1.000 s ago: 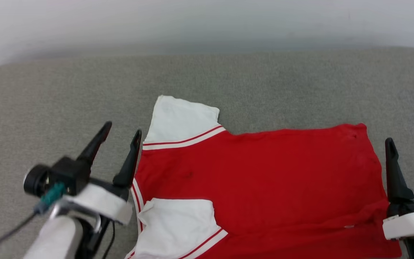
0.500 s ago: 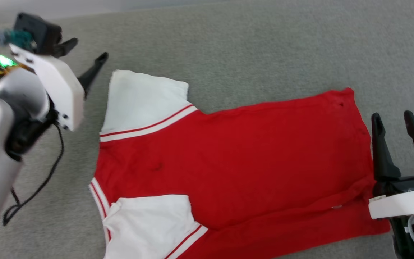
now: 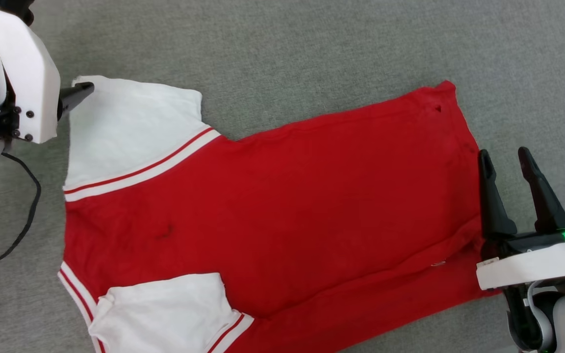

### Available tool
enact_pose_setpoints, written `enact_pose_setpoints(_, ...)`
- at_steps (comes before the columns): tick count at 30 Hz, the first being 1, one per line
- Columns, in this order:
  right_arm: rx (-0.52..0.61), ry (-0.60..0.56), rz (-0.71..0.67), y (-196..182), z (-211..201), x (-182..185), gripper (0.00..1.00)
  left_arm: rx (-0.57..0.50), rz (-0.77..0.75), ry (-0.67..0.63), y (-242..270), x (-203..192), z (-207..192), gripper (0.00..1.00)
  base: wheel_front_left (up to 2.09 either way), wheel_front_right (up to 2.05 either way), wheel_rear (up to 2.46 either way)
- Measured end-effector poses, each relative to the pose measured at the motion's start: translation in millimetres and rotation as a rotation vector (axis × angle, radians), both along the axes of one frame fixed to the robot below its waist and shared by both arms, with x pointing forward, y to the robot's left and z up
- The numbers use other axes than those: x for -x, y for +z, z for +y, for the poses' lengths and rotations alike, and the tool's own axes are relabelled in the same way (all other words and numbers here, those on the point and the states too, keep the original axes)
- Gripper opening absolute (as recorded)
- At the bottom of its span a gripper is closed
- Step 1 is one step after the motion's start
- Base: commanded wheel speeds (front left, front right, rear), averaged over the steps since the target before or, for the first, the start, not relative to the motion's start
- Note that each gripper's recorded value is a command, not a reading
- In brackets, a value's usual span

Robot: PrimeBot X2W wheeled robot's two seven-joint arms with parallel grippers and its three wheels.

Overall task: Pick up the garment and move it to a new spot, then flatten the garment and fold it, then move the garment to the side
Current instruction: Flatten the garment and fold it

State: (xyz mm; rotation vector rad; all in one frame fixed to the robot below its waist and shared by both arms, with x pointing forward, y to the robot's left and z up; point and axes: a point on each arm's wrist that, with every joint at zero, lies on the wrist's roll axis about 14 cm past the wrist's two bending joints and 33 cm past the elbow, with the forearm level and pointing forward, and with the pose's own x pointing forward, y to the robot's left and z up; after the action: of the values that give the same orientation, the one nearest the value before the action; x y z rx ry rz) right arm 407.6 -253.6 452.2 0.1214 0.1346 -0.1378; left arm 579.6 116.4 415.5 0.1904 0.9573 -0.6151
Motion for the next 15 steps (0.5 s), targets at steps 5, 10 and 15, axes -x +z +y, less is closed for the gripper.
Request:
enact_pose_setpoints(5,-0.013,-0.02,0.042,-14.6,-3.2,2.4,1.0,-0.025,0.067,-0.009,-28.8,-0.7,-4.5,1.0,0.0,0.0,0.0)
enact_pose_setpoints(10,-0.005,-0.029,0.055,-19.0,-7.2,3.1,1.0,-0.046,0.108,-0.024,-42.1,2.2,-5.8,0.0,0.0,0.0,0.0)
enact_pose_setpoints(15,0.005,-0.018,0.051,-15.5,-7.5,1.4,1.0,-0.009,0.074,-0.023,-37.1,3.9,-11.7,0.0,0.0,0.0,0.0)
